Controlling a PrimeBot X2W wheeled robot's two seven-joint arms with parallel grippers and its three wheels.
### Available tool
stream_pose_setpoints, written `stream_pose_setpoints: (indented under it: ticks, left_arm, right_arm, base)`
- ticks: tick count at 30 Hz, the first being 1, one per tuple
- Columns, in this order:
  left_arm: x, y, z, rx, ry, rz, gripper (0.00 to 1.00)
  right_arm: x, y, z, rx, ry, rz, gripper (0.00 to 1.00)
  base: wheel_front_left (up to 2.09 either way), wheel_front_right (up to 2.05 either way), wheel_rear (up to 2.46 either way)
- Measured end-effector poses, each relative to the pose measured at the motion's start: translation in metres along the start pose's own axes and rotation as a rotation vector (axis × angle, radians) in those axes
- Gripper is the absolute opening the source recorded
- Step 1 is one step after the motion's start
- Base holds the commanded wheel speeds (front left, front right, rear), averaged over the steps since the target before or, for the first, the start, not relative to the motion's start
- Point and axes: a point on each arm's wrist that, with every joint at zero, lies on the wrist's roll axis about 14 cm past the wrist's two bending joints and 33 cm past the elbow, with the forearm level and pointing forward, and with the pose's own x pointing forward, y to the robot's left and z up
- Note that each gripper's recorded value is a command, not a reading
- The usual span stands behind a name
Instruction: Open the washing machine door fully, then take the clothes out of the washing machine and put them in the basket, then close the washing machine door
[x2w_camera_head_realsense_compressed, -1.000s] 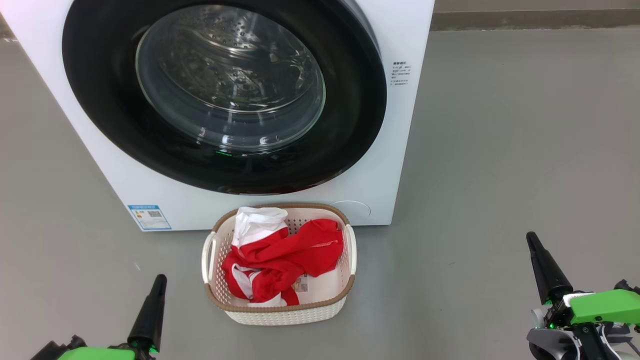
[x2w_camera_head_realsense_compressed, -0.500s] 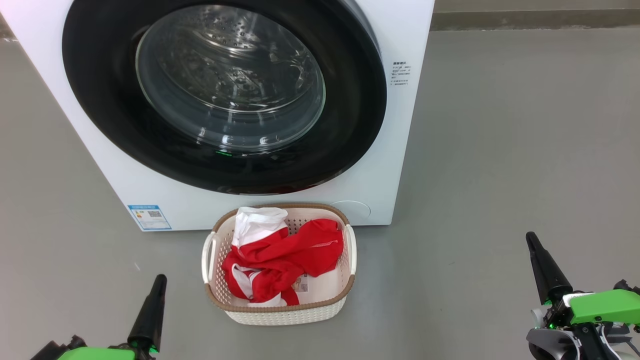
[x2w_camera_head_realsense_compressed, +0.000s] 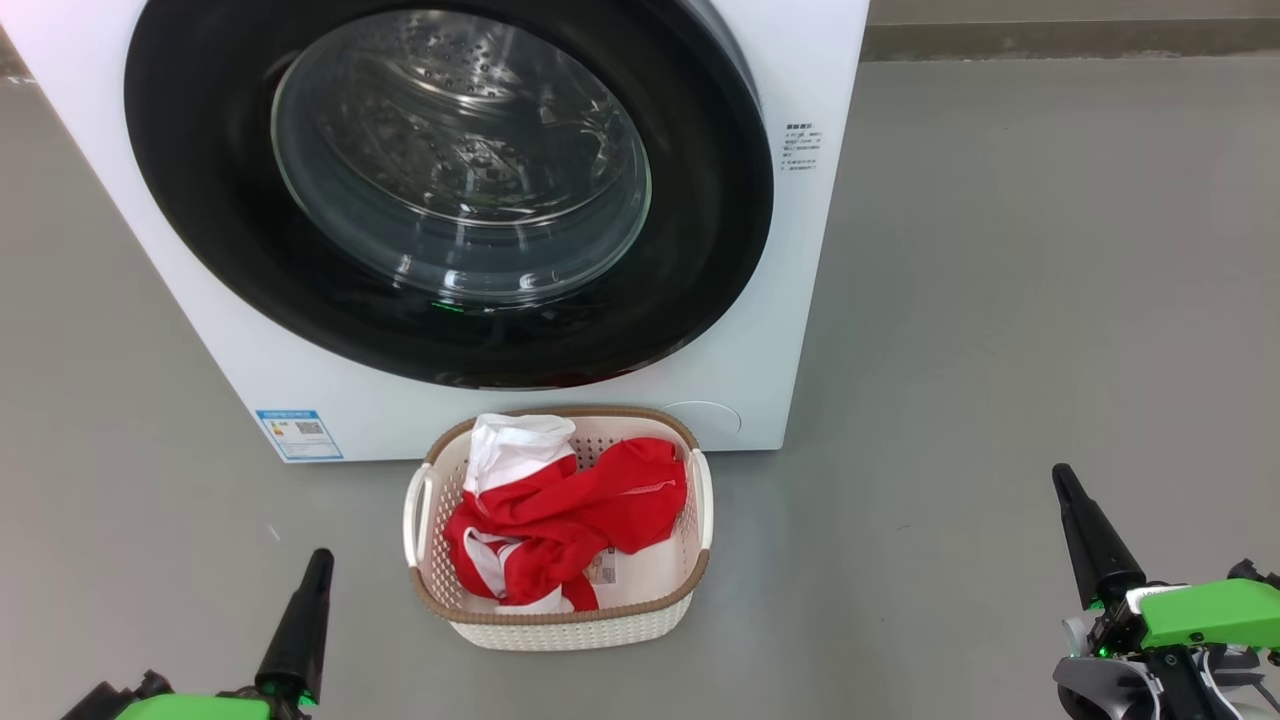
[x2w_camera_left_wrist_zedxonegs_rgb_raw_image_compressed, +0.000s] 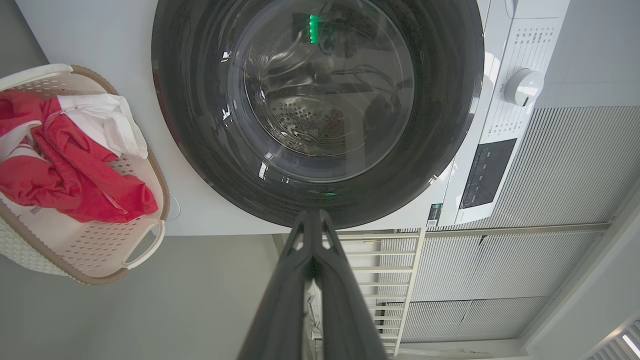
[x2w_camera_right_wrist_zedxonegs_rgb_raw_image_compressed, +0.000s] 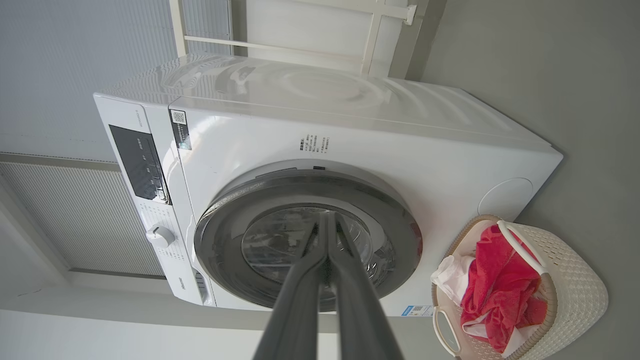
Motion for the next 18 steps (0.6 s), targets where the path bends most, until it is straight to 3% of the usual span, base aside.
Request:
stream_pose_setpoints:
  ticks: [18]
  left_arm:
    - [0.0000,0.0000,0.0000,0.000,0.000,0.000,0.00]
  right_arm:
    - [0.0000,-0.0001,0.0003,0.001,-0.001,0.000,0.00]
  base:
    - [0.00,0.00,0.00]
